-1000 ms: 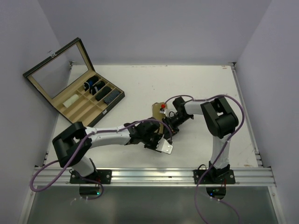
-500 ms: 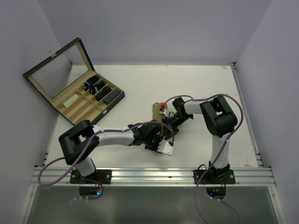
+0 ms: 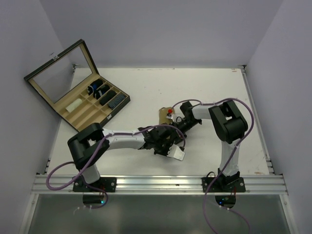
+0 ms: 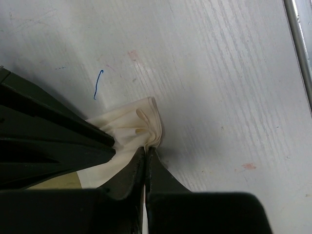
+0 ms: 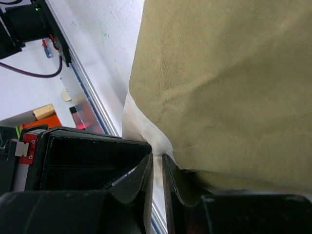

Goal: Roll the underwear

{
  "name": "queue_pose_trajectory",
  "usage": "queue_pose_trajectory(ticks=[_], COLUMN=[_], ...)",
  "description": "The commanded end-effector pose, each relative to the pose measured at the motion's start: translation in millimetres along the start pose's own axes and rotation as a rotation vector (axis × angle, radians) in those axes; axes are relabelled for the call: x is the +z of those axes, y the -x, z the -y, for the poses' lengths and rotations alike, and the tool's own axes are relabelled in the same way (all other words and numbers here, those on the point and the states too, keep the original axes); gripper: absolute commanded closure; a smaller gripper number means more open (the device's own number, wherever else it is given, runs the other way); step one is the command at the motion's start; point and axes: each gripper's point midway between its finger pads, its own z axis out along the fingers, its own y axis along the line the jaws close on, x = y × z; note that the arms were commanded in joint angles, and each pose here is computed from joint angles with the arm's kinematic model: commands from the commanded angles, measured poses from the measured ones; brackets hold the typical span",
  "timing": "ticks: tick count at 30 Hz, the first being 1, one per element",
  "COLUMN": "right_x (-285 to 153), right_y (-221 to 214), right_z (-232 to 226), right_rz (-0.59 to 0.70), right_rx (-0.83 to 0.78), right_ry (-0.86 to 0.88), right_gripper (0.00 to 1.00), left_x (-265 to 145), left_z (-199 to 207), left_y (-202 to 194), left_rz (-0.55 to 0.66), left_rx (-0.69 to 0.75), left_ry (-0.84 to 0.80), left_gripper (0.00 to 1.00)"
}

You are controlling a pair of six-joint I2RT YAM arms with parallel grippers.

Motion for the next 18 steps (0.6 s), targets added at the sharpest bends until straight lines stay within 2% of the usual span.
queue_pose_trajectory(ticks=[1, 2, 6, 9, 11, 12, 13, 14, 15, 18], right_x=[-25, -34, -90, -120, -131, -133, -131, -136, -137, -137], right_y=[24, 30, 54, 55, 47, 43, 34, 28, 24, -2], right_z=[17, 12, 2, -9, -19, -19, -18, -27, -28, -34], right_rz=[0.097, 0.126, 0.299, 0.351, 0.372, 0.370, 0.360, 0.378, 0.374, 0.373], right_rx=[-0.086, -0.103, -0.204, -0.332, -0.412, -0.476, -0.500, -0.555, -0.620, -0.754], right_ry=[-0.124, -0.119, -0.142, -0.198, -0.224, -0.248, -0.253, -0.267, -0.281, -0.309], right_gripper=[0.80, 0.79, 0.60, 0.49, 0.47, 0.47, 0.47, 0.47, 0.47, 0.50], left_x=[3, 2, -8, -15, -16, -19, -18, -18, -24, -18], left_z=[56, 59, 55, 45, 38, 31, 41, 29, 30, 22], left_y=[-32, -31, -26, -26, -25, -22, -30, -26, -27, -39], left_rz=[-0.095, -0.084, 0.020, 0.089, 0.108, 0.163, 0.152, 0.184, 0.204, 0.230], left_rx=[-0.113, -0.138, -0.294, -0.418, -0.478, -0.523, -0.584, -0.590, -0.659, -0.744], left_ry=[-0.230, -0.257, -0.389, -0.493, -0.568, -0.596, -0.678, -0.684, -0.728, -0.782], left_gripper=[1.00, 1.00, 1.00, 1.00, 1.00, 1.00, 1.00, 1.00, 1.00, 1.00])
